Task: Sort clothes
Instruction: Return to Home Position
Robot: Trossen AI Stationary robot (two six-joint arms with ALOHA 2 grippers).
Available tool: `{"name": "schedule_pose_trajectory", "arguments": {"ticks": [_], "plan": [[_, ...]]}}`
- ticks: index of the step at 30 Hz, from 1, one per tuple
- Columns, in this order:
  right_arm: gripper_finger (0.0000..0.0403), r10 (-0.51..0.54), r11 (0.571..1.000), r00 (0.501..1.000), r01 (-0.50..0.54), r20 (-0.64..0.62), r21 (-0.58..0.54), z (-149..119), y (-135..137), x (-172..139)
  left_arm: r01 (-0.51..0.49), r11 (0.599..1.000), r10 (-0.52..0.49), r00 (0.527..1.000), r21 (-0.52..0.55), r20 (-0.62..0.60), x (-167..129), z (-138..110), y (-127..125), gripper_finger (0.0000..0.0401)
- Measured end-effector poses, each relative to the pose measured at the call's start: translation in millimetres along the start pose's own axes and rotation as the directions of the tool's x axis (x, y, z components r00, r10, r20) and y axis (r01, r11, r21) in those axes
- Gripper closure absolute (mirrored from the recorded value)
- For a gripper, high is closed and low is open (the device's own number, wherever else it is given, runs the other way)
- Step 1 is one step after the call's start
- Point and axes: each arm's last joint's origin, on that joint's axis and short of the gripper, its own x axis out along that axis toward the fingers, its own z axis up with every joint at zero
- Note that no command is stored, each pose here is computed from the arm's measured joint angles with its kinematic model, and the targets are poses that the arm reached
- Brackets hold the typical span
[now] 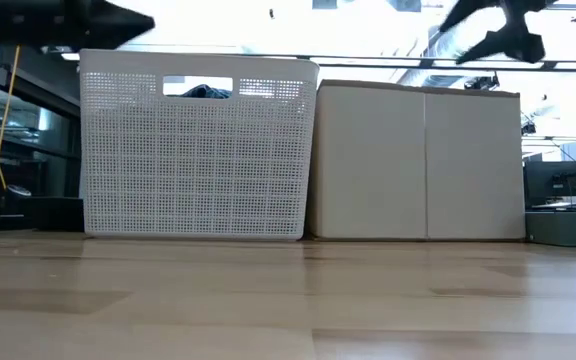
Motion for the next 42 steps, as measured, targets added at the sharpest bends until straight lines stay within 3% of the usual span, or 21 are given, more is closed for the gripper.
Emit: {"name": "schedule_pose_trajectory", "arguments": {"ticks": [11, 17, 20, 25, 28, 31, 35, 39, 42], "plan": [[0.0194, -0.025, 1.000, 0.984, 0.026, 0.178, -0.004, 36, 14, -51, 0.034, 0.995, -0.018, 0.988, -0.099, 0.150, -25, -45, 15, 0.0401], [0.0236, -0.013, 0.999, 0.980, 0.023, 0.197, -0.045, 43, 17, -63, 0.009, 1.000, -0.008, 0.988, -0.008, 0.153, -28, -46, 16, 0.0401], [0.0280, -0.016, 0.995, 0.990, 0.028, 0.137, -0.091, 38, 14, -60, 0.018, 0.998, -0.026, 0.987, 0.052, 0.157, -28, -46, 15, 0.0401], [0.0389, -0.019, 0.983, 0.999, 0.024, 0.028, -0.185, 18, 4, -46, 0.037, 0.995, -0.056, 0.974, 0.090, 0.221, -29, -41, 14, 0.0401], [0.0387, 0.046, 0.981, 0.999, -0.041, 0.022, -0.192, 3, -9, -41, 0.042, 0.995, -0.065, 0.965, 0.096, 0.254, -30, -37, 13, 0.0400], [0.0398, 0.178, 0.965, 0.982, -0.164, 0.057, -0.203, -16, -24, -32, 0.040, 0.994, -0.063, 0.967, 0.098, 0.247, -30, -38, 13, 0.0400], [0.0400, 0.399, 0.902, 0.899, -0.349, 0.181, -0.255, -41, -45, -12, 0.042, 0.994, -0.066, 0.966, 0.102, 0.248, -30, -38, 13, 0.0400], [0.0402, 0.647, 0.761, 0.690, -0.557, 0.325, -0.332, -67, -61, 14, 0.044, 0.994, -0.068, 0.966, 0.102, 0.250, -30, -38, 13, 0.0400], [0.0402, 0.756, 0.654, 0.545, -0.662, 0.362, -0.366, -88, -75, 31, 0.044, 0.994, -0.069, 0.965, 0.102, 0.253, -30, -37, 13, 0.0400]]}}
